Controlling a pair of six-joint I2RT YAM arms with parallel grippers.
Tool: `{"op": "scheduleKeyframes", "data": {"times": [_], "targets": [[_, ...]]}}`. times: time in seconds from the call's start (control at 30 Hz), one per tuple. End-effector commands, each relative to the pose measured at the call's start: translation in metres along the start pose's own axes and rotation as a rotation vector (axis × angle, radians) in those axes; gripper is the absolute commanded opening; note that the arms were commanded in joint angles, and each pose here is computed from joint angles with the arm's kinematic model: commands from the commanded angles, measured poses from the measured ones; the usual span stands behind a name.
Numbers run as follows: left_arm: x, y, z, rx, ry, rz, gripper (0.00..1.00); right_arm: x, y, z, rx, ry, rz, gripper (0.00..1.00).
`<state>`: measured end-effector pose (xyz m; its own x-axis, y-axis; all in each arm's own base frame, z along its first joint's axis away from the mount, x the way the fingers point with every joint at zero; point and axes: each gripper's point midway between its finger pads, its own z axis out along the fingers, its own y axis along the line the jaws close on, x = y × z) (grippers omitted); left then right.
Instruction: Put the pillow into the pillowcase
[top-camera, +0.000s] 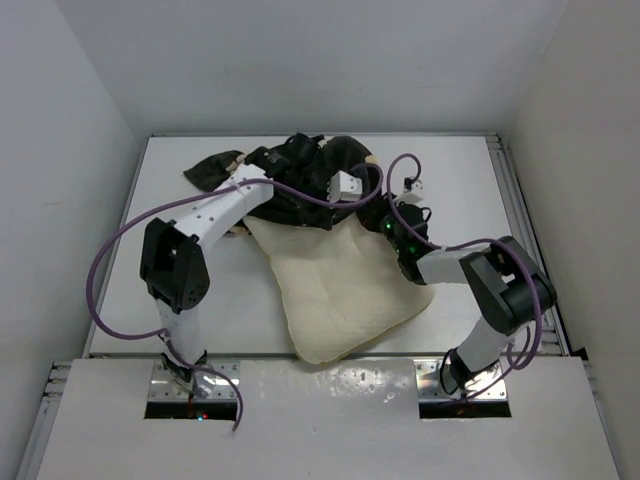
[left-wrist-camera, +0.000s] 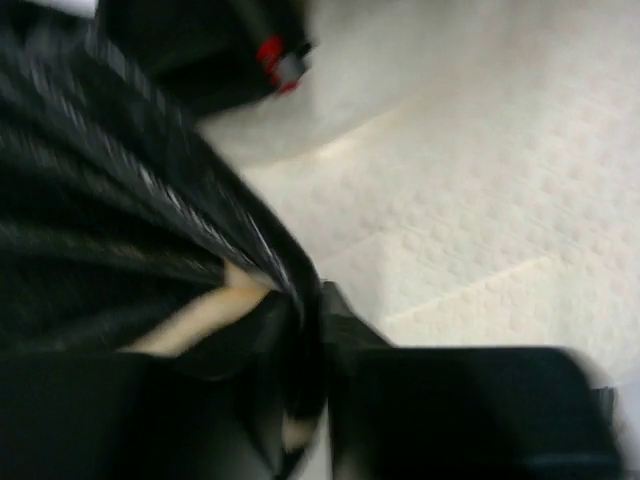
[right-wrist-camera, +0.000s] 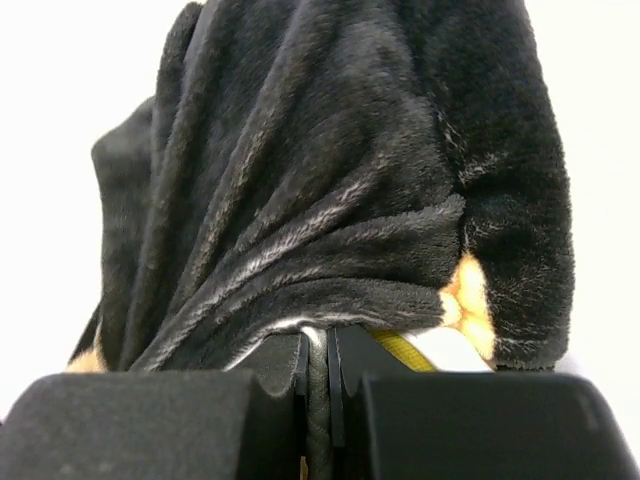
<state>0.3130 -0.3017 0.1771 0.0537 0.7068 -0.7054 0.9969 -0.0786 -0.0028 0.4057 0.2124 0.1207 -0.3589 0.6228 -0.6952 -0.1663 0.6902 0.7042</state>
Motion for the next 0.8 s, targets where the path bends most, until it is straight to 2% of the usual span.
{"op": "scheduleKeyframes", "data": {"times": [0.0, 0.03, 0.07, 0.1, 0.13, 0.17, 0.2, 0.23, 0.27, 0.3, 0.33, 0.4, 0.43, 0.47, 0.5, 0.53, 0.6, 0.63, 0.67, 0.7, 0.73, 0.77], "targets": [[0.022, 0.01, -0.013, -0.161, 0.093, -0.228, 0.19, -0.055, -0.009, 0.002, 0.074, -0.214, 0.05, 0.0], [0.024, 0.024, -0.015, -0.222, 0.093, -0.236, 0.34, -0.049, -0.013, 0.0, 0.08, -0.201, 0.059, 0.0], [0.031, 0.031, -0.016, -0.249, 0.116, -0.253, 0.4, -0.044, -0.02, 0.001, 0.095, -0.191, 0.069, 0.03], [0.025, 0.038, -0.021, -0.27, 0.104, -0.254, 0.46, -0.041, -0.027, 0.0, 0.099, -0.172, 0.075, 0.13], [0.029, 0.041, -0.029, -0.276, 0.106, -0.268, 0.53, -0.037, -0.029, 0.001, 0.094, -0.15, 0.075, 0.5], [0.021, 0.045, -0.039, -0.29, 0.083, -0.266, 0.56, -0.031, -0.033, 0.006, 0.07, -0.093, 0.075, 0.65], [0.022, 0.047, -0.046, -0.303, 0.074, -0.277, 0.56, -0.034, -0.043, 0.008, 0.094, -0.096, 0.078, 0.87], [0.023, 0.056, -0.062, -0.349, 0.049, -0.308, 0.68, -0.027, -0.038, 0.01, 0.044, -0.031, 0.078, 0.99], [0.024, 0.061, -0.074, -0.382, 0.031, -0.33, 0.75, -0.024, -0.037, 0.01, 0.018, 0.008, 0.077, 0.99], [0.018, 0.063, -0.095, -0.432, -0.006, -0.332, 0.82, -0.03, -0.04, 0.011, 0.008, 0.025, 0.066, 0.99], [0.031, 0.073, -0.115, -0.494, -0.031, -0.372, 0.99, -0.026, -0.034, 0.008, -0.029, 0.073, 0.055, 0.99], [0.039, 0.073, -0.147, -0.584, -0.067, -0.423, 0.99, -0.033, -0.037, 0.002, -0.011, 0.122, -0.016, 0.96], [0.059, 0.078, -0.16, -0.627, -0.053, -0.457, 0.44, -0.033, -0.036, 0.001, -0.008, 0.16, -0.048, 0.84], [0.081, 0.073, -0.158, -0.646, -0.008, -0.498, 0.11, -0.031, -0.035, -0.001, -0.021, 0.21, -0.119, 0.68], [0.107, 0.077, -0.166, -0.727, 0.07, -0.538, 0.0, -0.03, -0.04, -0.005, 0.048, 0.288, -0.125, 0.03], [0.129, 0.075, -0.165, -0.745, 0.119, -0.57, 0.0, -0.029, -0.045, -0.008, 0.093, 0.326, -0.145, 0.0], [0.177, 0.061, -0.15, -0.732, 0.256, -0.631, 0.0, -0.028, -0.055, -0.016, 0.17, 0.401, -0.214, 0.0], [0.192, 0.058, -0.147, -0.724, 0.276, -0.665, 0.0, -0.033, -0.054, -0.022, 0.187, 0.403, -0.233, 0.02], [0.212, 0.05, -0.135, -0.694, 0.304, -0.715, 0.0, -0.038, -0.057, -0.025, 0.22, 0.389, -0.268, 0.17], [0.221, 0.053, -0.133, -0.707, 0.297, -0.737, 0.16, -0.034, -0.06, -0.033, 0.249, 0.394, -0.28, 0.47], [0.233, 0.054, -0.134, -0.725, 0.287, -0.783, 0.28, -0.048, -0.049, -0.041, 0.249, 0.34, -0.304, 0.84], [0.24, 0.055, -0.131, -0.724, 0.273, -0.806, 0.4, -0.054, -0.042, -0.045, 0.248, 0.302, -0.342, 0.98]]}}
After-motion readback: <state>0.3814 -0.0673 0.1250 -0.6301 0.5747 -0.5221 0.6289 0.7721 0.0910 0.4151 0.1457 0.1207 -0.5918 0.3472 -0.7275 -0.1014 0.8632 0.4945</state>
